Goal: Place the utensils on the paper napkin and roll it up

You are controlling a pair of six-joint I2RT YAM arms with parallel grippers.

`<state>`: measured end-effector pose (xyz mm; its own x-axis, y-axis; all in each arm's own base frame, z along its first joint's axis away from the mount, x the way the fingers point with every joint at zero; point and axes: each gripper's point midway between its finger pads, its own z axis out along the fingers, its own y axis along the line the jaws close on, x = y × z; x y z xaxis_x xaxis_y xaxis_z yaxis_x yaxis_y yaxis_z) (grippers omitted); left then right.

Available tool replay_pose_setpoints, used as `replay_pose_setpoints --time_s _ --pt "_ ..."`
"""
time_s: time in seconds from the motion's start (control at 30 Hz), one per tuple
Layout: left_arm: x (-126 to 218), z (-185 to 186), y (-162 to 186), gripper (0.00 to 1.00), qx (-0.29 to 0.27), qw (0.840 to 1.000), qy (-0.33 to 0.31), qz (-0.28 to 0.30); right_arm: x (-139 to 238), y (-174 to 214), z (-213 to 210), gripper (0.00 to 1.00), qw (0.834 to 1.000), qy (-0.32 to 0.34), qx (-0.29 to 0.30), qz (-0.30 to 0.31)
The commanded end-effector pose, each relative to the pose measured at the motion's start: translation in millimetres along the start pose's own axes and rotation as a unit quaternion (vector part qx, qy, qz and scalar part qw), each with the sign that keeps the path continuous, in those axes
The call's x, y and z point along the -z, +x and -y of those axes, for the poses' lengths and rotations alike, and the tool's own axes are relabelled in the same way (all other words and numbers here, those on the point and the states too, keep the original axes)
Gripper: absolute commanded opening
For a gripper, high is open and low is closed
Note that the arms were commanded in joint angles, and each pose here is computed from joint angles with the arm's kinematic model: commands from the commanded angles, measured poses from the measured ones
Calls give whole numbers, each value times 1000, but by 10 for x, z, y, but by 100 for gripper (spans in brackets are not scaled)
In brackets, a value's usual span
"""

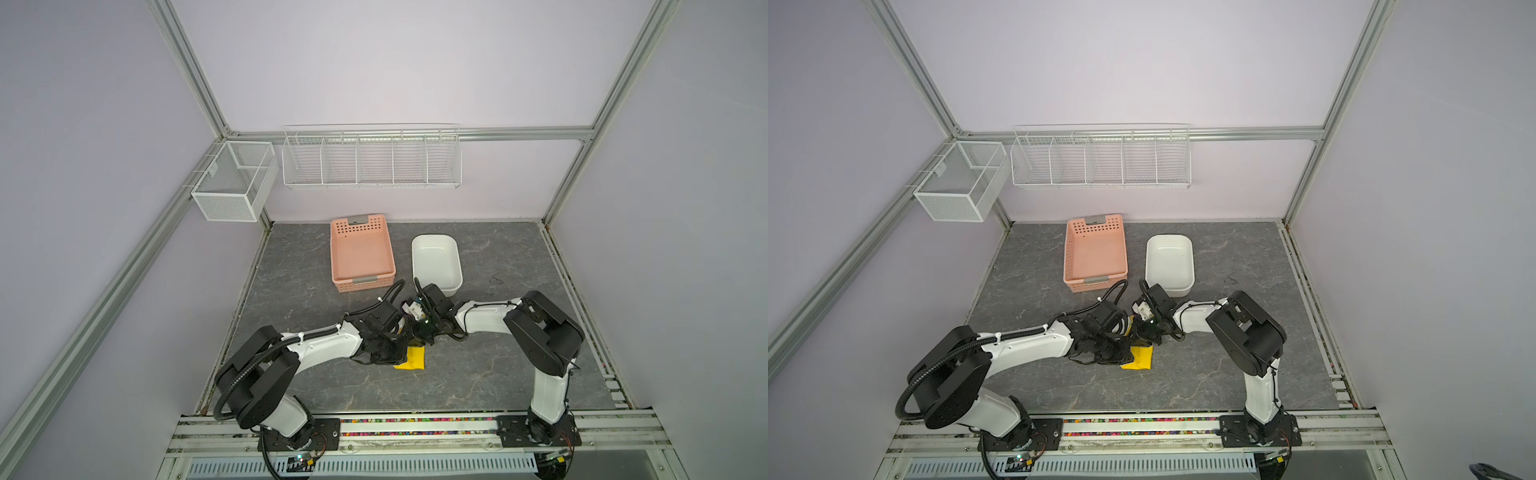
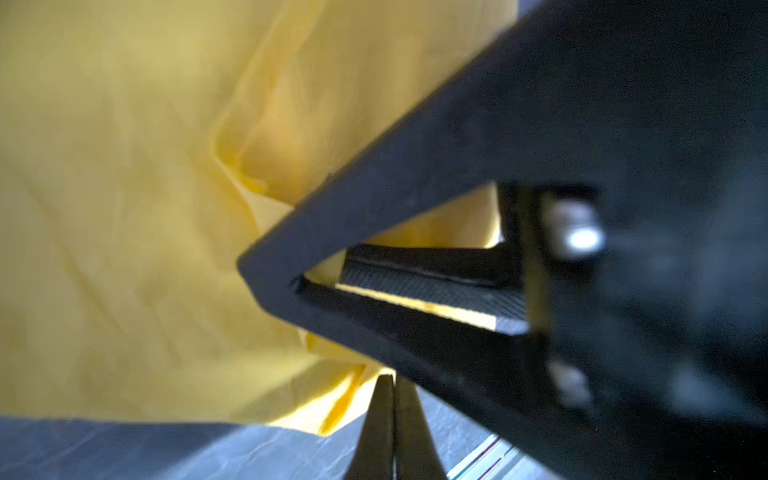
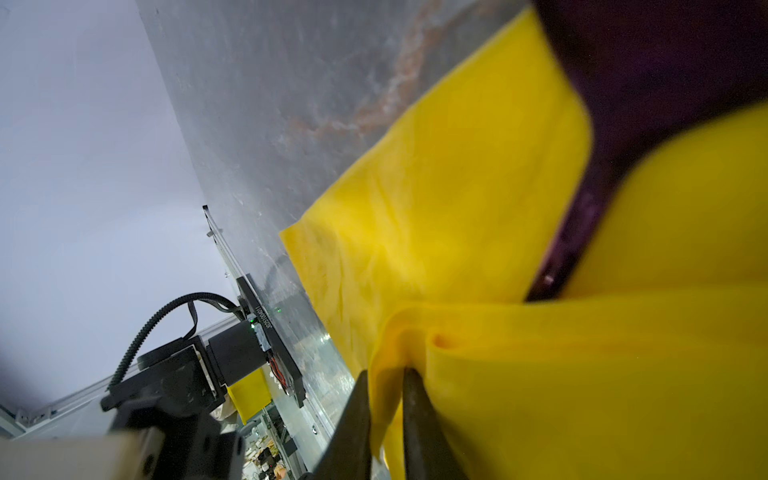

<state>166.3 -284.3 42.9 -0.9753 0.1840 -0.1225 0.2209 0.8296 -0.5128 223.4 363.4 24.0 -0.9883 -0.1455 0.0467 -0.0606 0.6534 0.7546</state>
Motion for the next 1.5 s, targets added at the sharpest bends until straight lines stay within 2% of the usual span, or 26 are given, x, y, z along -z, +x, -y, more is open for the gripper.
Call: replay_pose_setpoints --time_s 0.0,0.1,0.23,0.4,0.8,0.93,1.2,1.27,1.47 --pt "163 -43 -106 0 6 999 -25 37 -47 36 111 23 1000 19 -16 -6" --pt "236 -100 -169 0 13 998 -38 49 -49 36 116 31 1000 20 -16 -7" --pt "292 -172 -236 0 25 997 -42 63 -45 43 123 36 1000 22 -17 -8" --pt "328 -257 -324 0 47 995 -38 82 -40 48 130 38 1000 24 -18 -7" --pt "335 -298 -483 0 67 992 -32 101 -3 45 117 27 999 22 -24 3" --pt "320 -286 -501 0 66 992 -31 99 20 44 87 28 1000 20 -21 6" --pt "228 -272 -529 0 59 994 -35 80 41 42 77 21 1000 19 -23 10" --pt "219 -262 -545 0 58 994 -33 80 32 45 84 16 999 19 -24 9" --pt "213 -243 -580 0 55 995 -33 81 14 48 100 14 999 21 -26 8"
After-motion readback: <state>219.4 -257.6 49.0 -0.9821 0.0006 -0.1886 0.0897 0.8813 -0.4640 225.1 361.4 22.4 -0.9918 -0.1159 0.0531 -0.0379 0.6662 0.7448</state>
